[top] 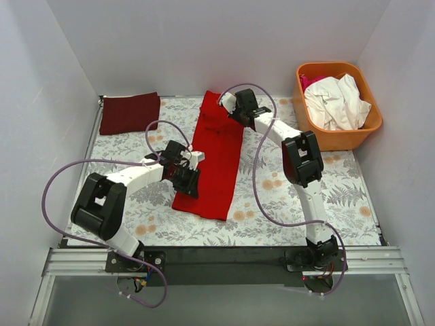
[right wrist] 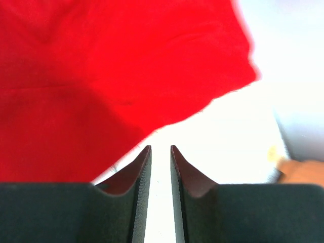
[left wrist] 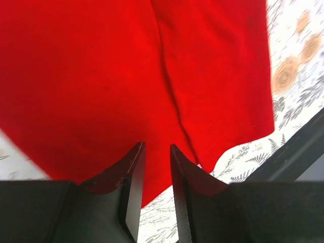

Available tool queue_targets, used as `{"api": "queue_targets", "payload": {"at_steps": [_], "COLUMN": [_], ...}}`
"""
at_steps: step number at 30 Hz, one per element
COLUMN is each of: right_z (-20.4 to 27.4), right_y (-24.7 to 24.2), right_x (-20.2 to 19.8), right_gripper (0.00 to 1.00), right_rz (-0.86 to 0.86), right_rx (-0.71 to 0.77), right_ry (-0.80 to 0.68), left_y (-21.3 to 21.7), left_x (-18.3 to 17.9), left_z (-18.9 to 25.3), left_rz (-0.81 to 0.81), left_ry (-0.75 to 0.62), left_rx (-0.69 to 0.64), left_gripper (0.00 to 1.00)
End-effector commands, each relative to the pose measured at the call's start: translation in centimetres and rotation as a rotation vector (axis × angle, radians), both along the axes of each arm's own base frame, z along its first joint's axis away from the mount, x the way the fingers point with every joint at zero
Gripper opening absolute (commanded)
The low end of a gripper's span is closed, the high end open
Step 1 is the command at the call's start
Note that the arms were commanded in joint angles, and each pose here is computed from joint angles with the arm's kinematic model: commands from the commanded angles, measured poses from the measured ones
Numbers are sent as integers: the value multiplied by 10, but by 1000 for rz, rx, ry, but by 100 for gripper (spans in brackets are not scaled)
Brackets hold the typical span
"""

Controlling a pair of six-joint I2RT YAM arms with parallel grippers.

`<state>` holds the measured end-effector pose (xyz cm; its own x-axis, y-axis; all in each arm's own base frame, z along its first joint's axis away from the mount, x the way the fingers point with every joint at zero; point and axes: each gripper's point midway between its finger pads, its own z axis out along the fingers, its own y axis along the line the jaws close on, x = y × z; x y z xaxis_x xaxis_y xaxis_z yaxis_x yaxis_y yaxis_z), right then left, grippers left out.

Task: Fold and stack the t-shirts
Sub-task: Fold the tshirt

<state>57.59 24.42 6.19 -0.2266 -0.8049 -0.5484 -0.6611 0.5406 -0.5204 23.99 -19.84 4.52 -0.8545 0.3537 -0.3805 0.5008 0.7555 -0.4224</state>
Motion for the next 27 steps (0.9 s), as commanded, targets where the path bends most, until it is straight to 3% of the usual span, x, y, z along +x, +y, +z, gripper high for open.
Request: {"api": "queue_targets", "payload": {"at_steps": [1, 7, 14, 19, 23, 24, 27], "right_z": [96, 102, 94, 82, 106, 111, 126], "right_y": [8, 5, -17, -42, -56, -58, -59], "right_x": [-7, -68, -130, -176, -212, -219, -260], "right_gripper": [28, 28, 28, 27, 27, 27, 29], "right_rz": [25, 16, -10, 29, 138, 187, 409], "right_rx": [108, 204, 358, 352, 387, 387, 360], "right_ry": [-107, 107, 365, 459, 485, 479, 424], "left_y": [-3, -22, -87, -113, -115, -112, -101], "left_x": [0, -31, -106, -103, -91, -93, -106], "left_z": [-11, -32, -40, -22, 51, 62, 90], "left_rz": [21, -98, -432, -480, -539, -555, -638], "left_ry": [3, 111, 165, 108, -161, -213, -368], "left_rx": [40, 94, 95, 39, -156, -185, -267], "left_gripper": [24, 20, 18, 19, 34, 45, 57]}}
